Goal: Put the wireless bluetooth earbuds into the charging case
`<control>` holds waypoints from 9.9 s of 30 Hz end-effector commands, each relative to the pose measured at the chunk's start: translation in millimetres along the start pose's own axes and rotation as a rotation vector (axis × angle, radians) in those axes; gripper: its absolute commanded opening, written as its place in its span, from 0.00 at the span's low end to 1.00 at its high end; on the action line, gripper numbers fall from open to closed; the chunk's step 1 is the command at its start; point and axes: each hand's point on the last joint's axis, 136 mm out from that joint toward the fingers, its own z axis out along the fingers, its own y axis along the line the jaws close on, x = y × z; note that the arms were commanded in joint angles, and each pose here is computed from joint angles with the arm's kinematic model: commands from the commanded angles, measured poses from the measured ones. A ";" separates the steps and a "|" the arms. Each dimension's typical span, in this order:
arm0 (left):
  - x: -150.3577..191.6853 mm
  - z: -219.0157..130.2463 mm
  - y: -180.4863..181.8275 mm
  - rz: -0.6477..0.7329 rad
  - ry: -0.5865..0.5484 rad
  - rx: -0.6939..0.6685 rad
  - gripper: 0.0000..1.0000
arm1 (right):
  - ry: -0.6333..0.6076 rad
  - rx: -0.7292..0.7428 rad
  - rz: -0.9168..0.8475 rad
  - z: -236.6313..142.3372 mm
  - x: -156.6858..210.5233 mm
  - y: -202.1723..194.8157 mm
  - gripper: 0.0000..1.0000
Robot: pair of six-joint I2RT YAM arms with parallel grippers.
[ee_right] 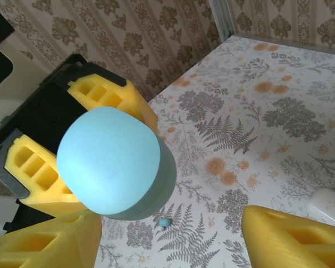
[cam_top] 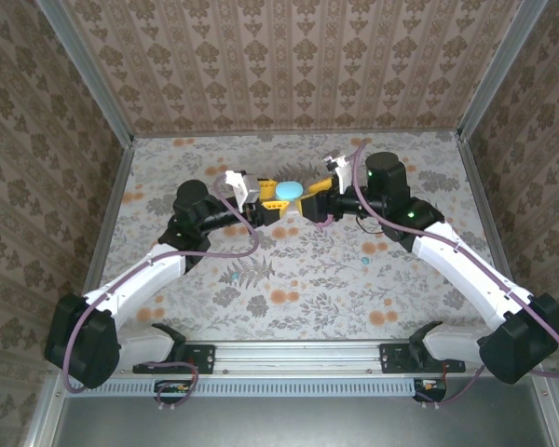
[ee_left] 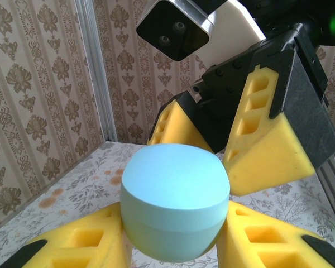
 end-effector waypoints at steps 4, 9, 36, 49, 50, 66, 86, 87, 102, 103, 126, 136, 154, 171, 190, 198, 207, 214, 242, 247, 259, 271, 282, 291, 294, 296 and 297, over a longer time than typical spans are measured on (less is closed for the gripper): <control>-11.0 -1.1 -17.0 0.034 -0.011 0.076 0.39 | -0.112 0.001 -0.031 -9.7 -37.1 4.1 0.70; -12.1 -1.6 -17.1 0.037 -0.015 0.073 0.39 | -0.114 0.036 -0.030 -9.7 -38.2 -1.6 0.70; -1.5 0.0 -5.9 0.024 0.003 0.013 0.39 | 0.211 0.603 0.702 -102.7 105.6 -158.4 0.50; 1.1 3.2 -5.7 0.009 0.008 0.027 0.39 | 0.680 0.850 0.711 -85.1 226.5 -164.4 0.49; 1.5 2.8 -5.6 0.008 0.010 0.024 0.39 | 0.703 0.859 0.704 -82.5 230.7 -164.6 0.49; 5.4 -0.4 -6.9 0.012 0.024 0.013 0.39 | 0.840 0.964 0.612 -71.3 260.0 -178.3 0.48; 5.1 -0.8 -6.6 0.015 0.029 0.010 0.39 | 0.895 0.953 0.628 -65.6 278.0 -180.4 0.44; 4.7 -0.9 -6.3 0.015 0.029 0.009 0.39 | 0.896 0.954 0.628 -65.3 278.5 -181.0 0.44; 3.4 -1.4 -6.4 0.014 0.029 0.005 0.40 | 0.910 1.013 0.601 -72.3 281.5 -189.4 0.40; 3.1 -1.4 -6.2 0.015 0.029 0.004 0.40 | 0.909 1.014 0.600 -72.5 281.2 -189.4 0.40; 4.8 1.5 -5.0 0.006 0.036 0.014 0.40 | 0.873 1.041 0.537 -69.2 255.1 -204.2 0.43; 6.3 1.9 -3.9 0.002 0.040 0.010 0.40 | 0.872 1.012 0.578 -63.1 258.0 -197.3 0.39; 6.6 -1.1 -4.3 0.009 0.045 -0.003 0.40 | 0.912 1.004 0.601 -57.2 272.6 -196.3 0.35; 7.0 -2.3 -4.6 0.013 0.049 -0.006 0.40 | 0.911 1.050 0.569 -67.4 265.4 -196.4 0.38; 6.4 -0.4 -4.5 0.011 0.048 0.004 0.40 | 0.875 1.047 0.602 -62.0 258.7 -190.5 0.43; 4.9 -1.0 -4.6 0.014 0.046 0.001 0.40 | 0.877 1.039 0.628 -55.3 267.4 -204.8 0.42; 6.4 0.7 -3.6 0.010 0.050 0.005 0.39 | 0.887 0.964 0.595 -33.0 263.4 -205.7 0.37; 8.2 -0.8 -3.7 0.006 0.053 -0.003 0.40 | 0.916 0.993 0.574 -43.0 267.7 -207.0 0.32; 6.0 -2.7 -5.6 0.006 0.053 -0.003 0.39 | 0.934 0.990 0.604 -61.7 270.6 -196.5 0.27; 5.5 -3.2 -5.4 0.008 0.051 -0.007 0.40 | 0.925 0.983 0.609 -60.6 270.8 -196.8 0.27; 10.2 -0.2 -3.8 -0.007 0.061 -0.001 0.40 | 0.815 0.909 0.624 -51.8 250.3 -187.7 0.24; 15.2 14.4 1.7 -0.072 0.050 0.046 0.40 | 0.149 0.373 0.609 -49.1 58.3 -83.3 0.27; 9.2 23.0 -9.3 -0.086 0.042 0.122 0.39 | 0.048 0.207 0.518 -59.4 -0.7 -41.6 0.28; 24.0 -20.8 57.1 -0.063 0.127 -0.364 0.36 | 0.317 0.463 0.543 -20.4 101.8 -110.4 0.29; 23.6 -50.0 77.5 -0.095 0.127 -0.487 0.36 | 0.404 0.463 0.552 13.4 121.5 -126.6 0.31; 26.3 -70.8 90.3 -0.113 0.142 -0.553 0.36 | 0.427 0.448 0.508 43.2 120.1 -133.6 0.31; 28.0 -80.0 95.1 -0.115 0.153 -0.591 0.36 | 0.442 0.421 0.498 60.4 118.2 -133.1 0.31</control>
